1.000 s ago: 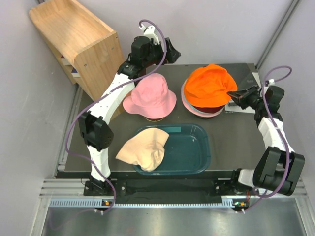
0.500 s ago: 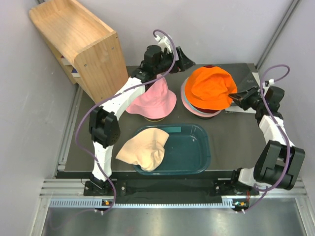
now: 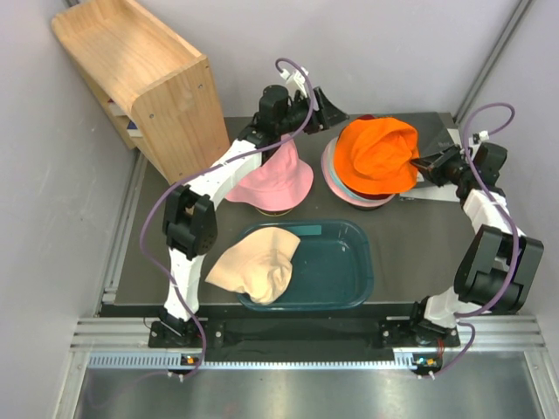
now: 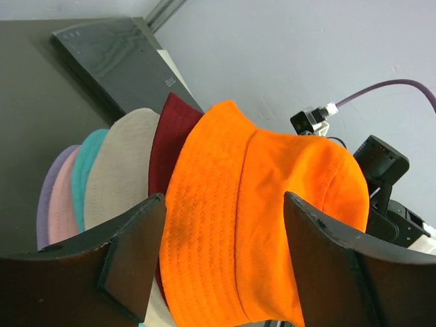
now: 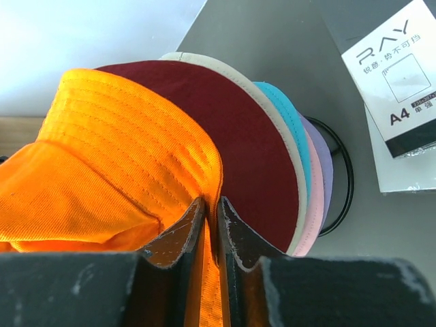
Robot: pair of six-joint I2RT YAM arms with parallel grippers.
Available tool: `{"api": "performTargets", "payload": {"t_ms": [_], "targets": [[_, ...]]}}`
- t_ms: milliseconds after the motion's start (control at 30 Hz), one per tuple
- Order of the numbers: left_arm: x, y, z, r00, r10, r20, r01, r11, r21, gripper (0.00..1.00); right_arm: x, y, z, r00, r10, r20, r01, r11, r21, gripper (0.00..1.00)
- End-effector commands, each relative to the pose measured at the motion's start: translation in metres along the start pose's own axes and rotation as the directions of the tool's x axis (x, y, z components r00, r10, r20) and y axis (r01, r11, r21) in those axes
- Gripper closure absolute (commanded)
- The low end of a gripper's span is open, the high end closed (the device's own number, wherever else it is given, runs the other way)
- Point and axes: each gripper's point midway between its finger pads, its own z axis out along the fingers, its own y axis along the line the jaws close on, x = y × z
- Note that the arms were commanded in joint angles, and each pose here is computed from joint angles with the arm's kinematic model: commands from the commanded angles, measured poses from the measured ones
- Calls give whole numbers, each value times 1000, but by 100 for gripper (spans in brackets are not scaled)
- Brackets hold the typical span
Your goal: Stack the hats
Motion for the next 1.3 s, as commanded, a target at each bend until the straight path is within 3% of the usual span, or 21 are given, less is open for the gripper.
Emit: {"api": "performTargets", "payload": {"t_ms": [0,367,967,1233,1267], "targets": [[5,1,6,1000,3,-12,-3,998,56,28,-14,-5,0,998,-47,39,46,999,22,88],[24,13,15,998,-9,-59,11,999,38,35,-16,-2,1,998,-44,43,44,999,16,88],[28,-7,23,998,5,-57,0,996,88,51,-10,-8,1,999,-35,30,34,999,25,88],[23,-11,24,999,-3,-35,7,995,97,70,-9,-9,0,999,-36,29,35,999,30,89],[22,-10,24,999,-6,-32,9,995,96,76,-8,-10,0,999,-35,28,35,999,30,89]]}}
